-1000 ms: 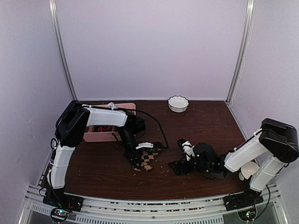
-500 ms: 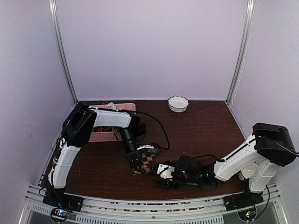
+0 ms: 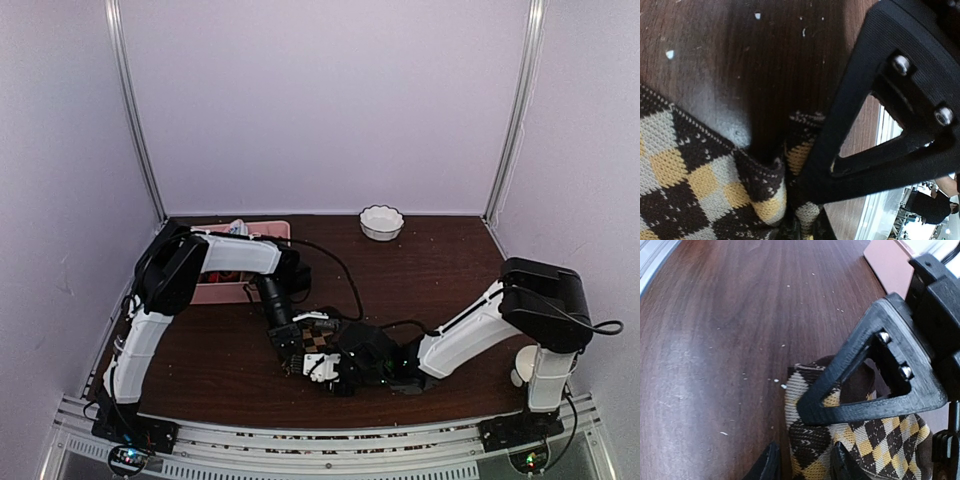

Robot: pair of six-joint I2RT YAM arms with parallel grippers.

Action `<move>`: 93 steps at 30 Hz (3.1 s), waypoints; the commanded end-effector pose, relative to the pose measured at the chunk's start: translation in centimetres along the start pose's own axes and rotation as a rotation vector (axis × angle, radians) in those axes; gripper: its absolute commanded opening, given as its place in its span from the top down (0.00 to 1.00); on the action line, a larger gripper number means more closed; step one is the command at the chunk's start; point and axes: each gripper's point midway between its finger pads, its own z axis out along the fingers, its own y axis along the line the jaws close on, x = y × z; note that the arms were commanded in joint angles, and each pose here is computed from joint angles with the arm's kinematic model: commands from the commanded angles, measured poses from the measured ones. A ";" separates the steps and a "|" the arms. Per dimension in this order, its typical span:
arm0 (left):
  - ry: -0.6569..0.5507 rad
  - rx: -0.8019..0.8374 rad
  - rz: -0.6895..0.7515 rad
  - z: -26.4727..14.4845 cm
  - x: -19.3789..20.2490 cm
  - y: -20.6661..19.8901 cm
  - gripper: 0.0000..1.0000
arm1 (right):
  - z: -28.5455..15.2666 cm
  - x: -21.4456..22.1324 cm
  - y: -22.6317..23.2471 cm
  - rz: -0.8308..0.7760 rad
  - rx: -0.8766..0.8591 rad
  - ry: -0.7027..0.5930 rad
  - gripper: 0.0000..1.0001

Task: Roll the socks
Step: Roll the sock at the center of the board.

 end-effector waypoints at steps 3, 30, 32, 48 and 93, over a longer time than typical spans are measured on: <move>0.085 -0.036 0.002 1.6 2.1 2.7 1.00 | 1.0 2.4 0.6 -0.022 -0.068 0.093 0.73; -0.255 -0.756 0.030 -16.1 1.6 3.4 0.02 | -1.4 9.5 6.3 0.614 -0.451 0.322 1.00; -0.305 -0.962 0.152 -18.5 0.5 1.5 0.02 | -1.4 9.8 6.1 0.655 -0.446 0.327 1.00; -0.174 -0.711 0.557 -7.7 -0.4 -3.8 0.47 | -1.6 11.7 6.7 0.872 -0.541 0.371 1.00; 0.046 -0.705 0.497 -0.4 0.8 3.4 1.00 | -2.4 12.1 6.7 1.005 -0.563 0.347 1.00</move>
